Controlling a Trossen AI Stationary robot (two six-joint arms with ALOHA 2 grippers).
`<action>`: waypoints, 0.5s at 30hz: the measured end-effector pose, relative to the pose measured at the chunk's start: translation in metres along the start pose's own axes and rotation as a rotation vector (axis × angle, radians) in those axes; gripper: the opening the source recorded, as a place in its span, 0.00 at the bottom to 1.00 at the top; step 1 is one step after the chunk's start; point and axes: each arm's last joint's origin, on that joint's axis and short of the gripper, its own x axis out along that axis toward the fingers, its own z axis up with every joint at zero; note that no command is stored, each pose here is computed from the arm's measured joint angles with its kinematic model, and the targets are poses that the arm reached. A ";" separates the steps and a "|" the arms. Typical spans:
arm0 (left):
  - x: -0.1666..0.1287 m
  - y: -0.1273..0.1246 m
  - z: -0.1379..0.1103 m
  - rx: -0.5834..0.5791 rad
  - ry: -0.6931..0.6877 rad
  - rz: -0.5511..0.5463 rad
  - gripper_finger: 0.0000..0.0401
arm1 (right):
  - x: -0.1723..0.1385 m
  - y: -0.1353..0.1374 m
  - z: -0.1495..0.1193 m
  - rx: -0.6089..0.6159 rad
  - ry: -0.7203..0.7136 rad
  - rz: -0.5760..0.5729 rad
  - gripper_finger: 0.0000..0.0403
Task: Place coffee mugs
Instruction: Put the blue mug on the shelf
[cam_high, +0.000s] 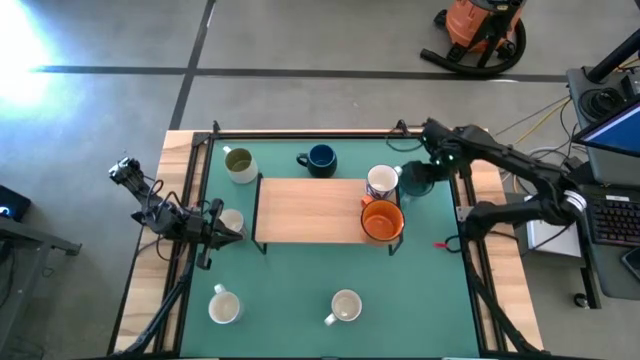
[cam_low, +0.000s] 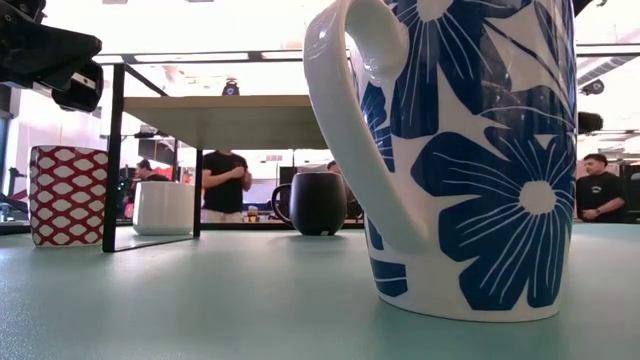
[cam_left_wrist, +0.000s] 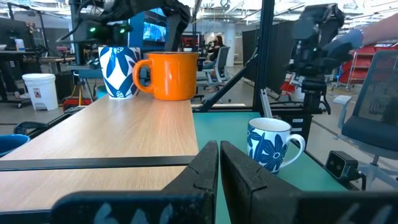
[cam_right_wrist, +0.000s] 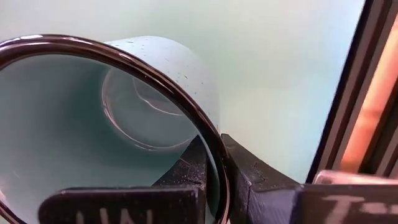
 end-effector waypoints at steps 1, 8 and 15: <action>0.000 0.000 0.000 0.000 0.000 0.000 0.00 | 0.003 -0.002 0.007 -0.005 -0.004 0.002 0.03; 0.000 0.000 0.000 0.000 0.000 0.000 0.00 | 0.024 -0.014 0.047 -0.021 -0.048 0.058 0.03; 0.000 0.000 0.000 0.000 0.000 0.000 0.00 | 0.039 -0.008 0.071 -0.090 -0.061 0.074 0.03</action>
